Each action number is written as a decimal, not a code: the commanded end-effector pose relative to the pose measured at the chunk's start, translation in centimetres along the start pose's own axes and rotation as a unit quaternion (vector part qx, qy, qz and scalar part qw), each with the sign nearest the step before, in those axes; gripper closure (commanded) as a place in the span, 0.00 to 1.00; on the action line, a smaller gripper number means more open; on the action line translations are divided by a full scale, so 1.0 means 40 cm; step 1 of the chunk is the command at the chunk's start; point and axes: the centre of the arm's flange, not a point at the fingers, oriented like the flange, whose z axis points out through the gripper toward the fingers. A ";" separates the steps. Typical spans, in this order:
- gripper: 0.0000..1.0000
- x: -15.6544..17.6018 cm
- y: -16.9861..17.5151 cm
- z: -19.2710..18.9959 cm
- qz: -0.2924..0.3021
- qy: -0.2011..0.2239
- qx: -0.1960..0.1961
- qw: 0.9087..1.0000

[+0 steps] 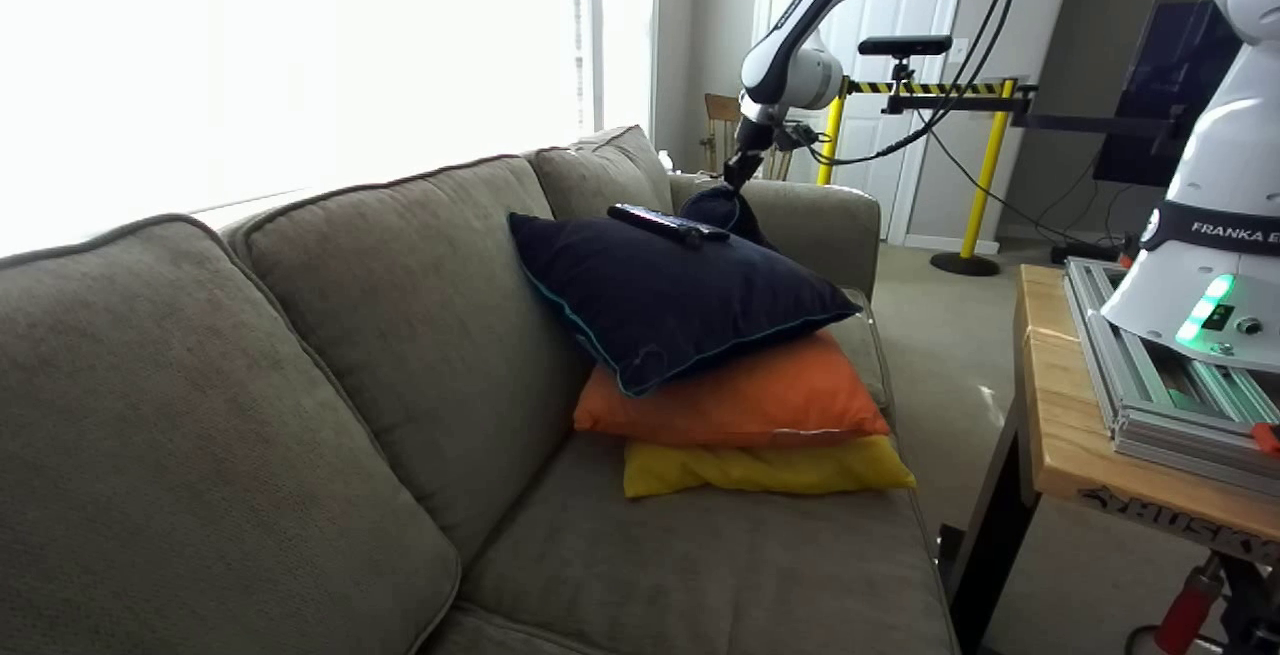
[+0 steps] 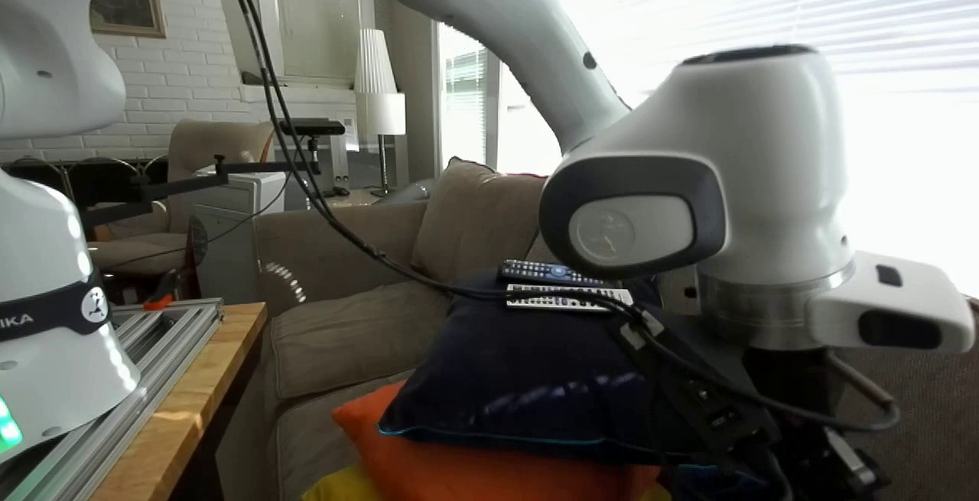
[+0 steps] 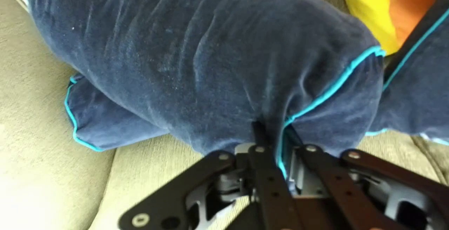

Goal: Move the blue cylindrical pillow forward

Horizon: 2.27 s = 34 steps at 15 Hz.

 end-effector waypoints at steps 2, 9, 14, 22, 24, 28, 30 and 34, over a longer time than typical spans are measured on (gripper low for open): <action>1.00 0.068 0.065 -0.227 0.020 0.048 0.009 0.999; 0.99 0.163 0.113 -0.505 0.030 0.091 0.015 0.995; 0.99 0.266 0.133 -0.662 0.022 0.166 -0.025 0.986; 0.99 0.339 0.204 -0.574 -0.039 0.245 -0.091 0.964; 0.99 0.348 0.203 -0.498 -0.070 0.264 -0.106 0.956; 0.99 0.369 0.184 -0.366 -0.122 0.313 -0.124 0.934; 0.99 0.363 0.162 -0.319 -0.143 0.323 -0.124 0.927; 0.99 0.363 0.136 -0.266 -0.159 0.322 -0.113 0.926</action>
